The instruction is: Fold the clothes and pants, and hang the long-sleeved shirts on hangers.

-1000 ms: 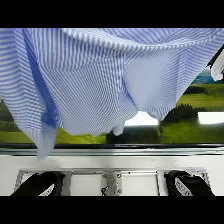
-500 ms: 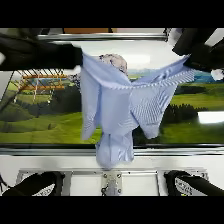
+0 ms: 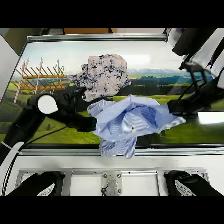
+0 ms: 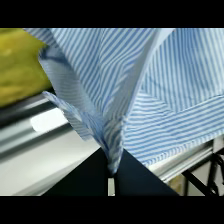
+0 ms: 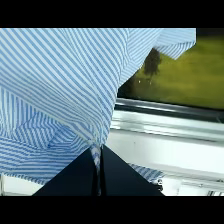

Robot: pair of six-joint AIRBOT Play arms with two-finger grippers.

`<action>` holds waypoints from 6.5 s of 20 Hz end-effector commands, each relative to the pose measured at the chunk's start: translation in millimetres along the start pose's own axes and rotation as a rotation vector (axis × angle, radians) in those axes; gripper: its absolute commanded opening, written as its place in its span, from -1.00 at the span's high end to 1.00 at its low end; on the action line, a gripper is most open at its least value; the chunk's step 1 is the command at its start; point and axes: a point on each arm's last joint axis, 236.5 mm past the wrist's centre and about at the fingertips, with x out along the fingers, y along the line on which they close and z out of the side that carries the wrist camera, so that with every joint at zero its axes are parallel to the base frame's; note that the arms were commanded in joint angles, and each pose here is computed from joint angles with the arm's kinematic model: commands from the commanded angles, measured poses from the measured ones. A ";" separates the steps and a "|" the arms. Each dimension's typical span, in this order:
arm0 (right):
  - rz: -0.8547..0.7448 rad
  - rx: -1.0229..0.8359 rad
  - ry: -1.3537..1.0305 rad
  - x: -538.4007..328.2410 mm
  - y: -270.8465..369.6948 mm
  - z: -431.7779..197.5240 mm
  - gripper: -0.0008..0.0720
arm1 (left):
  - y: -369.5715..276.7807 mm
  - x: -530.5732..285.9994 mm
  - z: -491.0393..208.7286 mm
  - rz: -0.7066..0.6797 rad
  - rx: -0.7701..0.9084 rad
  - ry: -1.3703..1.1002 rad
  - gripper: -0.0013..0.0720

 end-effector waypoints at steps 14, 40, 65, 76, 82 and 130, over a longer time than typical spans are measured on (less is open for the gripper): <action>0.055 0.020 0.072 29.2 14.6 -23.5 0.94 | 112.5 -152.3 114.6 0.328 -0.027 -0.528 -0.76; 0.055 0.020 0.072 29.4 14.6 -23.3 0.94 | 403.5 -64.3 243.4 1.031 -0.002 -0.145 -0.76; 0.055 0.020 0.072 29.4 14.6 -23.3 0.94 | 408.7 -61.3 243.2 1.031 -0.053 -0.153 0.93; 0.055 0.020 0.072 29.4 14.6 -23.3 0.94 | 295.7 -159.8 268.5 1.045 0.077 -0.392 0.93; 0.055 0.020 0.072 29.4 14.6 -23.3 0.94 | 224.7 -187.6 263.2 1.039 0.199 -0.445 0.93; 0.104 0.013 0.008 -24.5 30.1 -16.4 0.94 | 28.9 34.4 11.4 -0.214 1.263 0.185 0.94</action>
